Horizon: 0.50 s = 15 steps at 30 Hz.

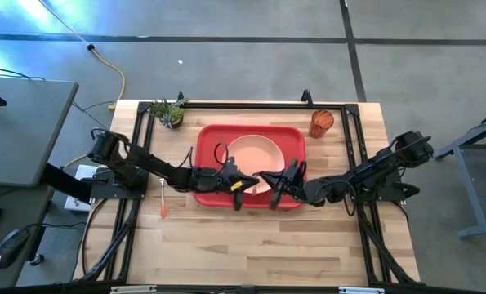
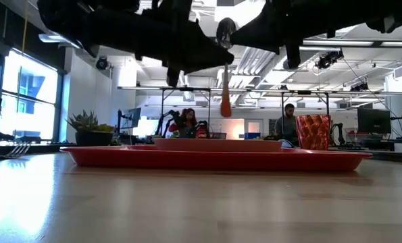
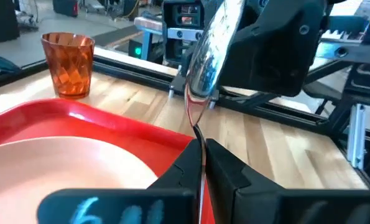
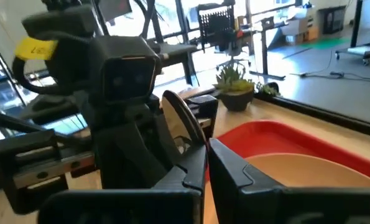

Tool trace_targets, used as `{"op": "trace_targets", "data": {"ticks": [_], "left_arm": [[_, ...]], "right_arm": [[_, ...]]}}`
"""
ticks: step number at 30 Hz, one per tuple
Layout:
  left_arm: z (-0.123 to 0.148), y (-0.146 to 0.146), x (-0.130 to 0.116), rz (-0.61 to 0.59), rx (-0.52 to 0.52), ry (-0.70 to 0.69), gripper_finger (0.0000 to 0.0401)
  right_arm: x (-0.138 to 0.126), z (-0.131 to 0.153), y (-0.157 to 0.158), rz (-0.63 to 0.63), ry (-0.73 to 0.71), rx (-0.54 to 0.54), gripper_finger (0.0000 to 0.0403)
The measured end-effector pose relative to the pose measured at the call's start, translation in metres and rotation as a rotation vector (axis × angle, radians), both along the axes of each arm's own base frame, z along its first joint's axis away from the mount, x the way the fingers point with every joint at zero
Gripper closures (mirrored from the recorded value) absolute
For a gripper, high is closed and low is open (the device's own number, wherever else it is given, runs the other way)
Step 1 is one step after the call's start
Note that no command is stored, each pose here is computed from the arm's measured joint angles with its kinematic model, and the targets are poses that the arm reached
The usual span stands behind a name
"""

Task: Pick and place plate/cup/fork/spoon on tray
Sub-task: Put the orange spoon on the red serving tray

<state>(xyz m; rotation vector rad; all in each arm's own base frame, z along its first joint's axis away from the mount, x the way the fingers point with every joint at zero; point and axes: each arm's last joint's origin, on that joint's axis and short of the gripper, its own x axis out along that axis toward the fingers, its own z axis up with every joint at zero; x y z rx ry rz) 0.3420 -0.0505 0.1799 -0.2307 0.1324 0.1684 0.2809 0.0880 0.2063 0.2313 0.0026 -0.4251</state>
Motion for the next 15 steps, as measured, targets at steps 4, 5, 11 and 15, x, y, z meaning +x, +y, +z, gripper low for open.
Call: {"op": "trace_targets", "data": {"ticks": [4, 5, 11, 15], "left_arm": [[0.002, 0.006, -0.011, -0.016, -0.036, 0.159, 0.0398], [0.003, 0.008, -0.013, -0.012, -0.051, 0.183, 0.0398], [0.03, 0.022, -0.043, 0.072, -0.059, 0.317, 0.0398], [0.05, 0.027, -0.063, 0.161, -0.044, 0.329, 0.0398]], "right_arm": [[-0.004, -0.001, 0.007, -0.026, 0.031, -0.051, 0.0378], [-0.005, -0.002, 0.008, -0.045, 0.046, -0.059, 0.0372], [-0.01, -0.008, 0.013, -0.136, 0.084, -0.066, 0.0348], [-0.011, -0.009, 0.014, -0.128, 0.095, -0.07, 0.0344]]}}
